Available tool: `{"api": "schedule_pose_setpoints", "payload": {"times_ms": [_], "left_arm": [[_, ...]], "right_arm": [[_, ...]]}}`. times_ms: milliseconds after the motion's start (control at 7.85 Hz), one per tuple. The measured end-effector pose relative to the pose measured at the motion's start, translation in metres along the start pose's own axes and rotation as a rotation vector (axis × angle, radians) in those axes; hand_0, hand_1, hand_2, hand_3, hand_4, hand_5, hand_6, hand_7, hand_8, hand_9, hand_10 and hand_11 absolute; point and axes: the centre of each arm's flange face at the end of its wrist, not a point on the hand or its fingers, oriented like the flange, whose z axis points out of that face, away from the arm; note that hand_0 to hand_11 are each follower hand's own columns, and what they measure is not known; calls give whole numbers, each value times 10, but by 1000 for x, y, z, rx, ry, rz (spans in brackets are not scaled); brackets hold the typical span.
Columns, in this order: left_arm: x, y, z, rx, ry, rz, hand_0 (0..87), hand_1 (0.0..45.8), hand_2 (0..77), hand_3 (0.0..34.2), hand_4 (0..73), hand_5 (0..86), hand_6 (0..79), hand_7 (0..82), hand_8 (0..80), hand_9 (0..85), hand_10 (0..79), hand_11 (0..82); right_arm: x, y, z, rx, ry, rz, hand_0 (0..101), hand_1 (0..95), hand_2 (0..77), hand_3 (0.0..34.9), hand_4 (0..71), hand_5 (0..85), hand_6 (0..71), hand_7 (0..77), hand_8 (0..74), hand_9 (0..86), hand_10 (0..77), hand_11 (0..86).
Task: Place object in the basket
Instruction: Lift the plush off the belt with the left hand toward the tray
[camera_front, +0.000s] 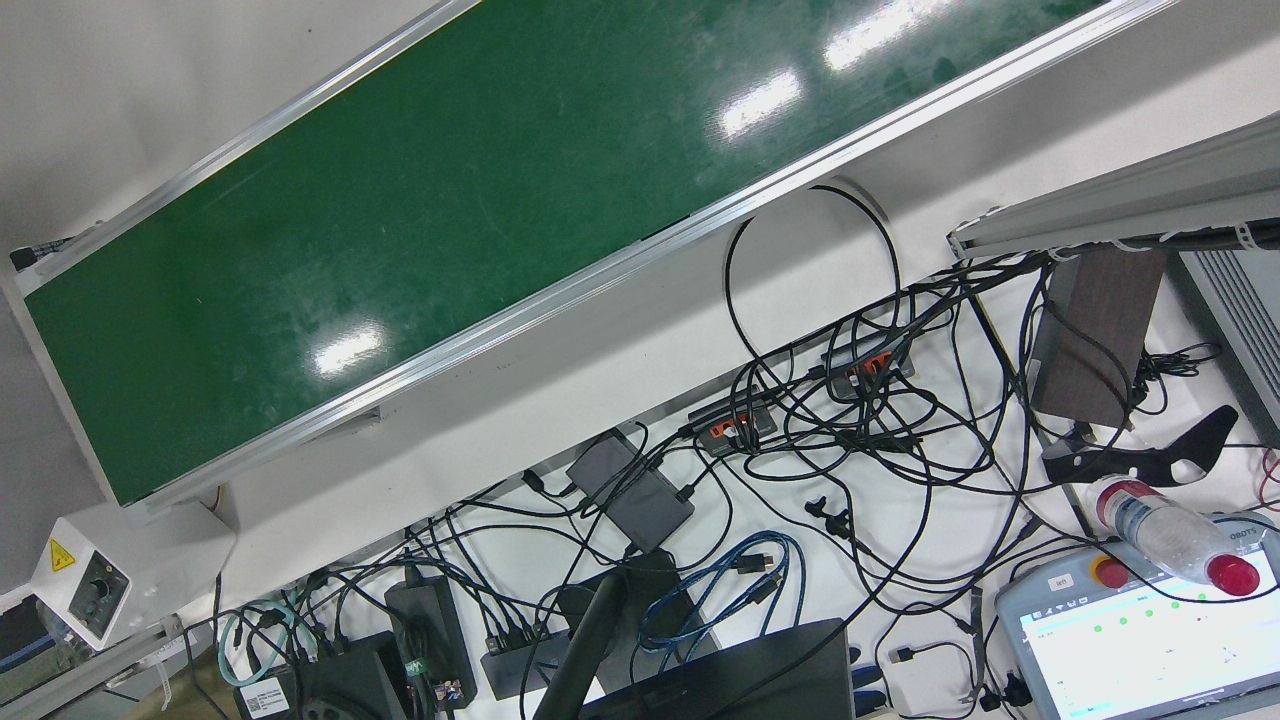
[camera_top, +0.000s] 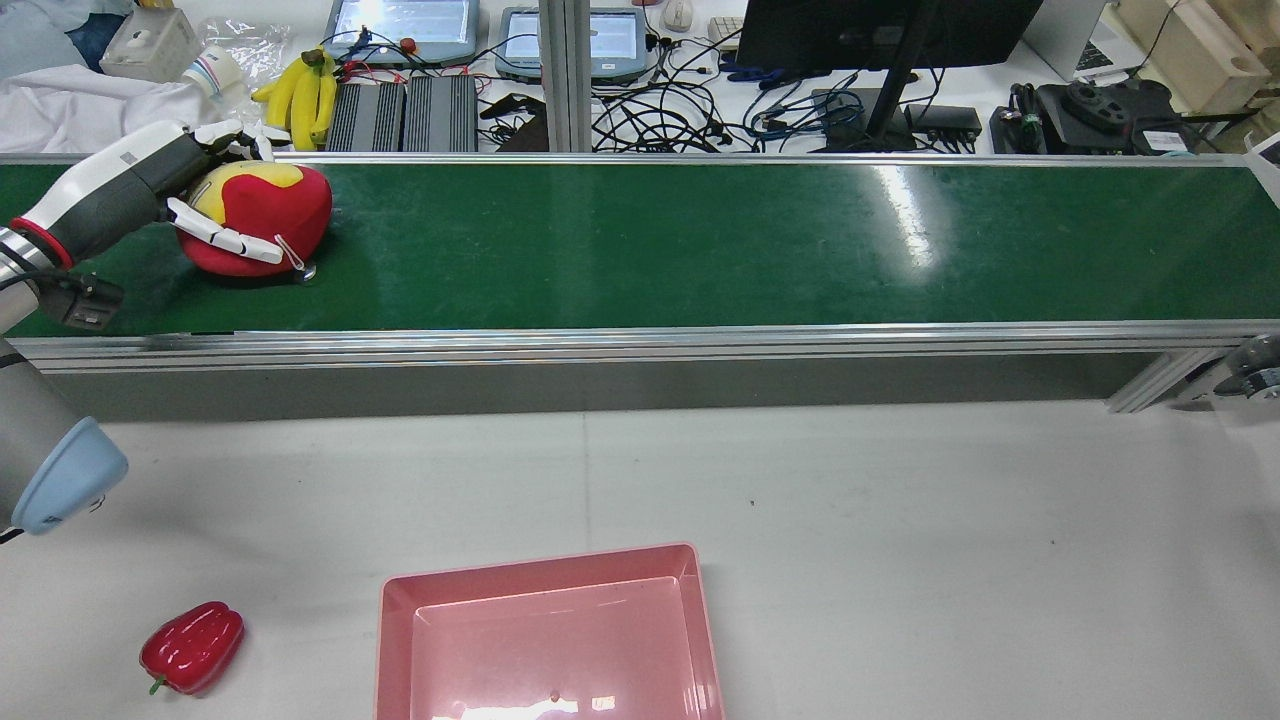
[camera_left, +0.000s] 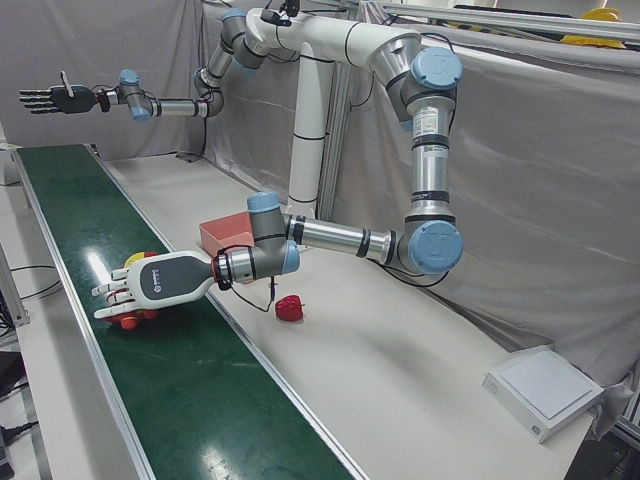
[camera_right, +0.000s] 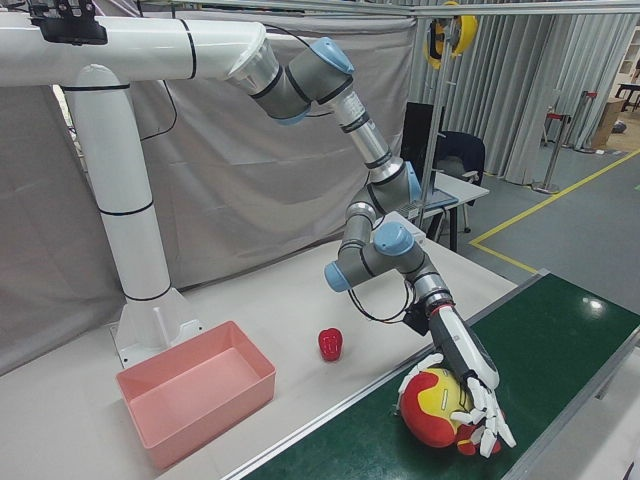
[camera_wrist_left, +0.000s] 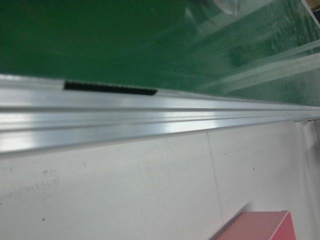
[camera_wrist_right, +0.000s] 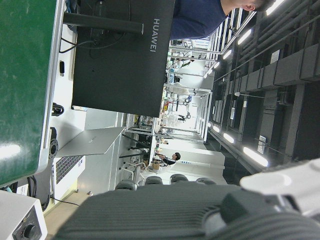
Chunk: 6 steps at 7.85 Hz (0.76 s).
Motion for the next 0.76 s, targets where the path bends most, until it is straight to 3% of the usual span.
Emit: {"api": "schedule_pose_setpoints", "payload": {"times_ms": [127,255,382,510,764], "left_arm": [[2,0,-1,3,-1,6,551,104,229,0,262,627,158,295,218,447,202,5],[9,3,-3,-4,3,2,551,82,273,0,262,627,158,295,218,447,202,5],[24,14,-7,-22,16,-13,538,82,273,0,333,660,158,344,300,507,224,218],[43,31,-16,-49,37,-36,507,76,295,0,295,704,158,360,382,556,218,382],[67,67,-32,-121,56,-91,506,76,311,0,295,704,169,371,382,556,267,404]], "right_arm": [[0,0,0,0,0,0,1,0,5,0,0,0,0,5,0,0,0,0],[0,0,0,0,0,0,2,0,5,0,0,0,0,5,0,0,0,0],[0,0,0,0,0,0,1,0,11,0,0,0,0,5,0,0,0,0],[0,0,0,0,0,0,1,0,11,0,0,0,0,5,0,0,0,0],[0,0,0,0,0,0,1,0,5,0,0,0,0,5,0,0,0,0]]}}
